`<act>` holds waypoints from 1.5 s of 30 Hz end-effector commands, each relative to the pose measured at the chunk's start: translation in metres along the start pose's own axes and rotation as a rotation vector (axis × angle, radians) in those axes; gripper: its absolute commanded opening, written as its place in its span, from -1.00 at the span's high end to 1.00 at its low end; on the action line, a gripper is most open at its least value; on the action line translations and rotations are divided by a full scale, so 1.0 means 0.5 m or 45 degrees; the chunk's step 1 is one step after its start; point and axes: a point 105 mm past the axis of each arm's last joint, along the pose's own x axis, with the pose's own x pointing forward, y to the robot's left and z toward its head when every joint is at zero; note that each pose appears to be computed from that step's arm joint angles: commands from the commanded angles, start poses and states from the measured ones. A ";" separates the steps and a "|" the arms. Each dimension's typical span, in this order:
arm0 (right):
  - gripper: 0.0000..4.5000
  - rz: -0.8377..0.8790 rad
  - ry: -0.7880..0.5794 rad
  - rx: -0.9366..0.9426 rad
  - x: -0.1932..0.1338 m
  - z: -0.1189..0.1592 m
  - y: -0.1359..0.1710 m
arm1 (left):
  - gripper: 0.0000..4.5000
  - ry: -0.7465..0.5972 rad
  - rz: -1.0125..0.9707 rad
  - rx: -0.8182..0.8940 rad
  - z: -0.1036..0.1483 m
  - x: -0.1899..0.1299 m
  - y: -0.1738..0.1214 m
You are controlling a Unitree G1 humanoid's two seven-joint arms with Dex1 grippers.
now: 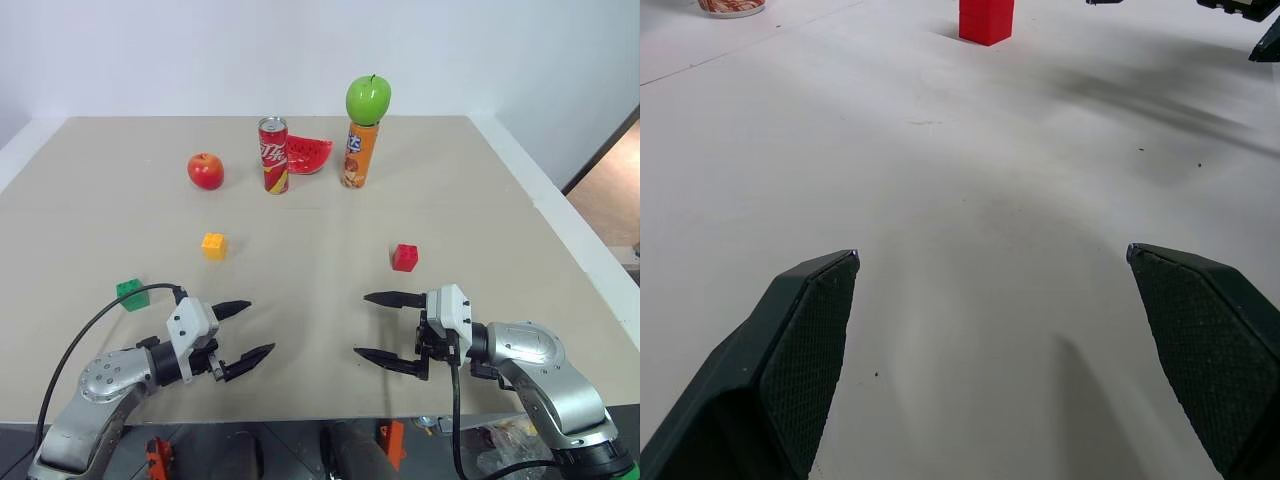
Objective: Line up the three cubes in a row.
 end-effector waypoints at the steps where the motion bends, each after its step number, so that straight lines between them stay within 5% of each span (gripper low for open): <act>1: -1.00 -0.020 -0.032 -0.046 -0.002 0.017 -0.002 | -0.98 -0.045 -0.032 0.074 0.019 0.006 -0.006; 19: -1.00 -0.136 -0.095 0.008 0.006 0.033 -0.008 | -0.98 -0.173 -0.149 0.081 0.042 0.012 -0.020; 33: -1.00 -0.885 -0.093 0.030 -0.036 0.038 -0.223 | -0.98 -0.199 -0.158 0.112 0.057 0.024 -0.018; 45: -1.00 -1.180 0.033 0.146 -0.027 -0.016 -0.221 | -0.98 -0.225 -0.129 0.139 0.065 0.029 -0.017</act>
